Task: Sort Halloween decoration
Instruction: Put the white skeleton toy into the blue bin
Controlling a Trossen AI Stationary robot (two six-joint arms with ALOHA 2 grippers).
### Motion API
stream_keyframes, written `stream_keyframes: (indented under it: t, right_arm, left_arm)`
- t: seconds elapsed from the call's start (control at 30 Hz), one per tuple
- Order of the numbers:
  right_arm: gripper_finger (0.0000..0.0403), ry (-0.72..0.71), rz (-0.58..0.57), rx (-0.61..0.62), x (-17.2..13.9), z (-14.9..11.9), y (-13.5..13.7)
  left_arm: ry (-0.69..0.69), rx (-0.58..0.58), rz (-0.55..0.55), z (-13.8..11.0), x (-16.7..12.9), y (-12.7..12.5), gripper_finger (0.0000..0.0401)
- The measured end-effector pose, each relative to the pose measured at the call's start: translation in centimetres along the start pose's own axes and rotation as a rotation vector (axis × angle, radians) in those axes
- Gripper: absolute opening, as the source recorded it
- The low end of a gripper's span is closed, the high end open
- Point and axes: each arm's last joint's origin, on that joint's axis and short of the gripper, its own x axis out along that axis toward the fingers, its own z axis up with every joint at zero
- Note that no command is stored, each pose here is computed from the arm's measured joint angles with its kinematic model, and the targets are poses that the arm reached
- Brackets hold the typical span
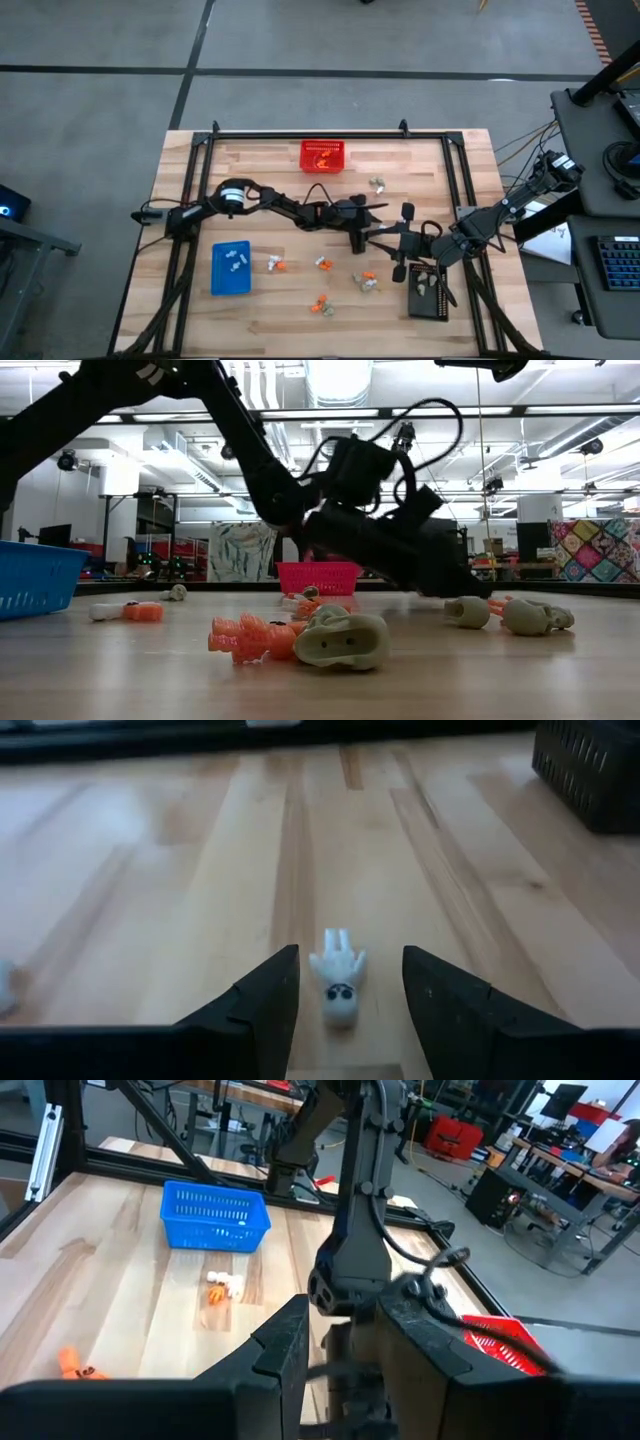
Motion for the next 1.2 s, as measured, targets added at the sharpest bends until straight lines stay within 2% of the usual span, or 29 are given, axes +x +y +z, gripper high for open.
stream_keyframes:
  t: [0.2,0.37,0.73,0.87,1.03,1.2]
  right_arm:
    - [0.0107,0.001,0.0,0.009,0.0,0.0,0.0]
    - [0.0107,0.001,-0.001,0.009,0.0,0.0,0.0]
    - [0.0107,0.001,-0.001,0.009,0.0,0.0,0.0]
    - [0.0107,0.001,0.0,0.01,0.0,0.0,0.0]
    - [0.0107,-0.003,0.0,0.013,0.0,0.0,0.0]
    - [0.0107,-0.006,-0.001,0.016,0.0,0.1,0.0]
  left_arm:
    - [0.078,-0.002,-0.026,0.4,1.9,0.0,0.0162]
    - [0.11,0.005,-0.03,0.7,2.1,0.0,0.015]
    - [0.118,0.009,-0.035,0.8,2.0,0.0,0.0052]
    - [0.129,0.012,-0.035,1.4,1.6,0.0,0.0031]
    - [0.177,0.054,-0.035,3.2,0.3,0.2,0.0027]
    - [0.193,0.109,-0.043,6.6,-1.8,0.4,0.0026]
